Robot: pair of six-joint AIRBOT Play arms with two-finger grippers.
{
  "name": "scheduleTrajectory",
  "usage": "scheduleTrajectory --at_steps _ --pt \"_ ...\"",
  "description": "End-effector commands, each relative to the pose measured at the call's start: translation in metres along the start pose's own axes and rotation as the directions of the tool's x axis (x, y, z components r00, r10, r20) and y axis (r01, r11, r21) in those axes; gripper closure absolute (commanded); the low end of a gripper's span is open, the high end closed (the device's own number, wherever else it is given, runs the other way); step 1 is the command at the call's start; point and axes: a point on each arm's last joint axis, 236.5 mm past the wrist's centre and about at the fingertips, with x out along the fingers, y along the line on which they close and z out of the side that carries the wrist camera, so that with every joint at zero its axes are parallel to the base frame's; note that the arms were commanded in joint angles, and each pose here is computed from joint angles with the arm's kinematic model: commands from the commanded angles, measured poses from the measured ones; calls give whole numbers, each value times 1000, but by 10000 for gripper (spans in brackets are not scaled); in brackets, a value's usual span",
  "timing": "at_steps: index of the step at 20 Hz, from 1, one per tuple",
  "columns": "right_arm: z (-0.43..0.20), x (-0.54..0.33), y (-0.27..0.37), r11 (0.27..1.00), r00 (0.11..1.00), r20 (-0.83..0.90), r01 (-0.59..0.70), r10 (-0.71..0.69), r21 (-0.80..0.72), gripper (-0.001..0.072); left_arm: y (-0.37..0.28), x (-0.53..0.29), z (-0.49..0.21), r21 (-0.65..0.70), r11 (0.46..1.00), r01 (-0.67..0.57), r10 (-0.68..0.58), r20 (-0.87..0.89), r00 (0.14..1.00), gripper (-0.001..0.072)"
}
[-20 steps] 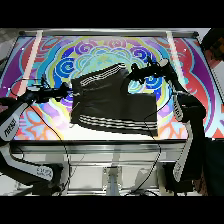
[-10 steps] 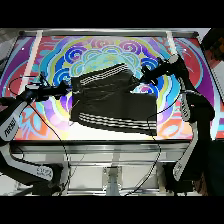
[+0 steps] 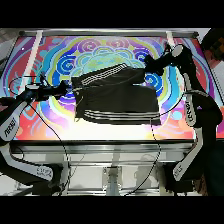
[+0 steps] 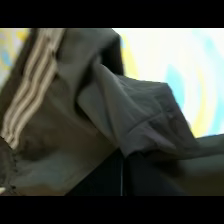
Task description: Fold the clothes and pants, and hang the long-sleeved shirts on hangers.
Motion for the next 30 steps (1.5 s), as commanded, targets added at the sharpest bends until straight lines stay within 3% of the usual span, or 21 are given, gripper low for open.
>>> scheduleTrajectory --at_steps 1,4,6,9,11,13,16,20,23,24,25,26,27,30 --pt "23 -15 47 989 984 164 -53 76 -141 705 0 0 0 1 1000 1 -1 0 1000 687" --pt "-6 1 44 988 996 85 -12 25 -152 705 0 0 0 1 1000 0 0 1 1000 688" --pt "-22 8 2 988 991 26 136 -135 -68 706 0 0 0 1 1000 1 -1 0 1000 688" --pt "-59 -7 -84 885 878 -117 457 -464 -83 705 0 0 0 1 1000 0 0 1 1000 687" --pt "-88 -15 -104 853 820 -236 499 -522 -153 705 0 0 0 1 1000 0 0 1 1000 687" --pt "-106 -3 -84 893 846 -296 388 -443 -229 706 0 0 0 1 1000 0 0 1 1000 688" --pt "-120 22 -15 949 927 -311 116 -209 -293 706 0 0 0 1 1000 0 0 1 1000 687" --pt "-168 28 55 879 904 -427 -188 -19 -438 707 0 0 0 1 1000 0 0 1 1000 687" --pt "-191 30 62 840 885 -463 -210 -55 -501 697 0 0 0 1 1000 0 0 1 1000 687" --pt "-189 31 55 833 889 -448 -177 -93 -524 631 0 0 0 1 1000 0 0 1 1000 687" --pt "-185 30 46 835 892 -433 -136 -131 -533 428 0 0 0 1 1000 0 0 1 1000 687" --pt "-176 29 35 835 898 -405 -84 -173 -543 162 0 0 0 0 1000 0 0 1 1000 687" --pt "-166 27 25 834 902 -374 -30 -214 -551 122 0 0 0 1 1000 0 0 1 1000 687" --pt "-112 11 13 845 942 -236 84 -240 -528 123 0 0 0 1 1000 0 0 1 1000 687"
